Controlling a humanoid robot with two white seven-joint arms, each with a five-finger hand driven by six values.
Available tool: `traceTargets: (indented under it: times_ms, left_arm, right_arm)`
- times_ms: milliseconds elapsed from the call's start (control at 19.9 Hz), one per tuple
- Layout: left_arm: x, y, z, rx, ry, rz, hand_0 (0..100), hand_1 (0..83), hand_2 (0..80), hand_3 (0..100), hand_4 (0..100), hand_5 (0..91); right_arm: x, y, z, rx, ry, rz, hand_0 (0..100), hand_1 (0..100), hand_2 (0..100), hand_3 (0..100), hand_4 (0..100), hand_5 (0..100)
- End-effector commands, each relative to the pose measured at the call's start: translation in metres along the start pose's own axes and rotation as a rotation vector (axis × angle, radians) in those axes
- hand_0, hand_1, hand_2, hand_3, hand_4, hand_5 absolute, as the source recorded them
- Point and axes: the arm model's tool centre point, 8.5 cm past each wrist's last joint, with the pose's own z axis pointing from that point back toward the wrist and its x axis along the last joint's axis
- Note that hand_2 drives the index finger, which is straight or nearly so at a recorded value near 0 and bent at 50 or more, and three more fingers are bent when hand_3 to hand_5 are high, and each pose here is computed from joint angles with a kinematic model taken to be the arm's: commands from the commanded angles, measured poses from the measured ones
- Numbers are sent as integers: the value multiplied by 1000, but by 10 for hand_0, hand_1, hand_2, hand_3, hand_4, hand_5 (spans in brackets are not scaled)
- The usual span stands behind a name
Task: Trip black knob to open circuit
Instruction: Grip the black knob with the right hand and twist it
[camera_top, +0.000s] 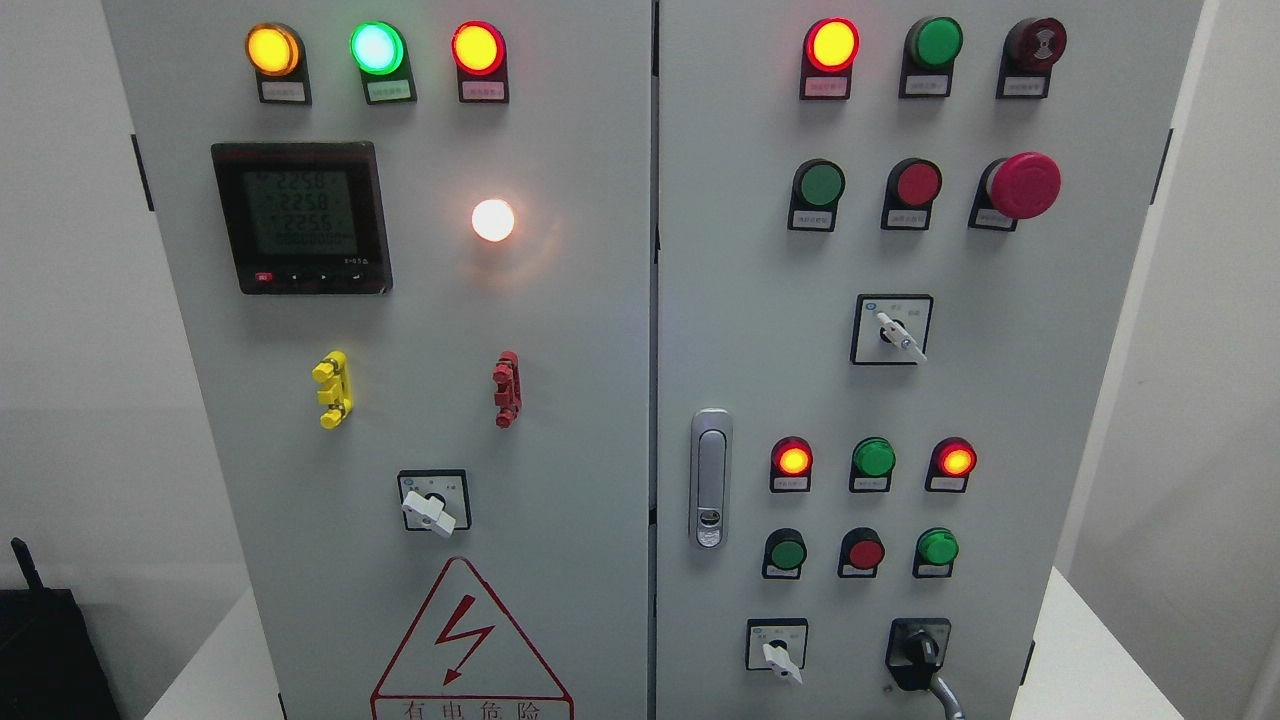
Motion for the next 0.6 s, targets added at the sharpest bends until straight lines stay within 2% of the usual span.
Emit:
traceTargets:
  times_ms: [0, 552]
  left_arm:
    - [0, -1, 0, 0, 2, 3, 120, 389, 0, 0, 0, 0]
    - [1, -1, 0, 0, 0, 3, 120, 389, 0, 0, 0, 0]
  right_arm:
    - [10, 10, -6, 37, -38, -4, 1000, 1000, 0, 1000, 1000, 896]
    - [11, 16, -5, 55, -42, 6, 1000, 1000, 0, 1000, 1000, 896]
